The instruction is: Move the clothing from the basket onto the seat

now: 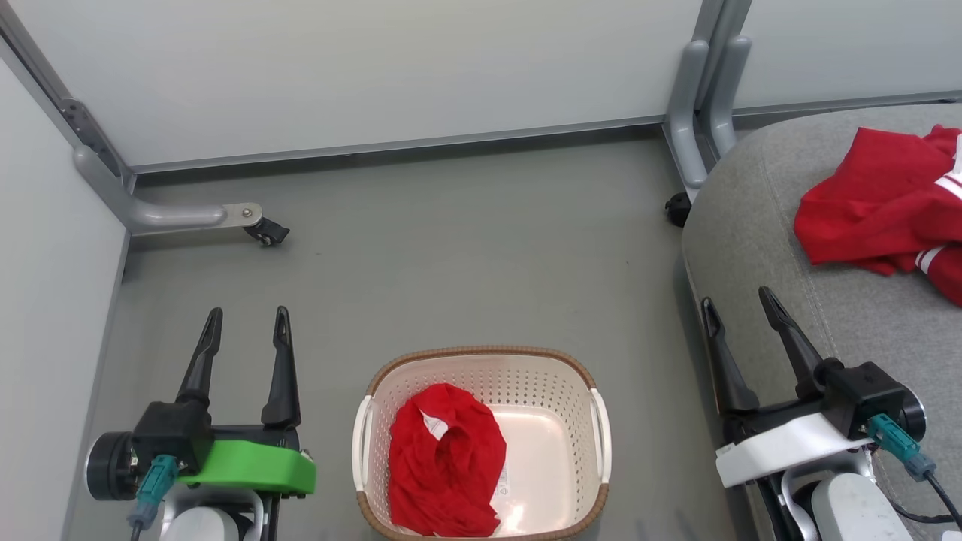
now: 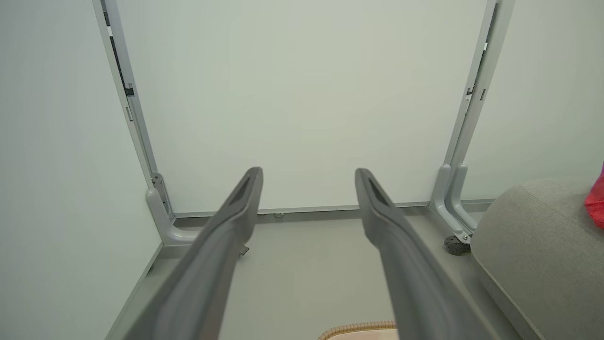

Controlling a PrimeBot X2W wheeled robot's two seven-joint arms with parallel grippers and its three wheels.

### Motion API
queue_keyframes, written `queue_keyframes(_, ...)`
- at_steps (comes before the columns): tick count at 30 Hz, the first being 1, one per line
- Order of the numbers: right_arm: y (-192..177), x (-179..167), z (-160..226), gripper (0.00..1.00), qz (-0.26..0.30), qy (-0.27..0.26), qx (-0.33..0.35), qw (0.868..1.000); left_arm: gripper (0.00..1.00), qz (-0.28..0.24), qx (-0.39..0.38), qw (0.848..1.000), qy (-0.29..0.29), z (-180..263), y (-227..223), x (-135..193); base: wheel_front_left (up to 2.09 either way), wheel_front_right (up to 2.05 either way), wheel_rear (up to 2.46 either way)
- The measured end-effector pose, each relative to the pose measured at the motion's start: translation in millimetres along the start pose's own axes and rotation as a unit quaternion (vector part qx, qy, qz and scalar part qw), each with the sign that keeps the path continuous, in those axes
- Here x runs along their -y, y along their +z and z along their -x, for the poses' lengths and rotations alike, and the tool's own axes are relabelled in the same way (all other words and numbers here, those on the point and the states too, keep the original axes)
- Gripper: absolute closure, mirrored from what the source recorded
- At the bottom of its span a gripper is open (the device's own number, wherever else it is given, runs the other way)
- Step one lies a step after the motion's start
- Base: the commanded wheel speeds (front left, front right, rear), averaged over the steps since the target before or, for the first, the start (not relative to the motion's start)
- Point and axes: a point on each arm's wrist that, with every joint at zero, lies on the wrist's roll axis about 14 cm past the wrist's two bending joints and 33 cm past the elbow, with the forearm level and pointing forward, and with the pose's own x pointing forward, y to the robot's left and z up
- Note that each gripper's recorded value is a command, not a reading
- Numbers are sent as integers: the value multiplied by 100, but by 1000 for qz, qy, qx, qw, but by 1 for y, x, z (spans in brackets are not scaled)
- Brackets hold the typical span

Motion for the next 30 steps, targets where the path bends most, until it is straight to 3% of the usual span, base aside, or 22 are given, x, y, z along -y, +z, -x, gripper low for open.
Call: queue_keyframes(30,-4,3,17,0,0,-9,-10,1000,0,5,-2,1000,8,9,0,-1,0,0,0)
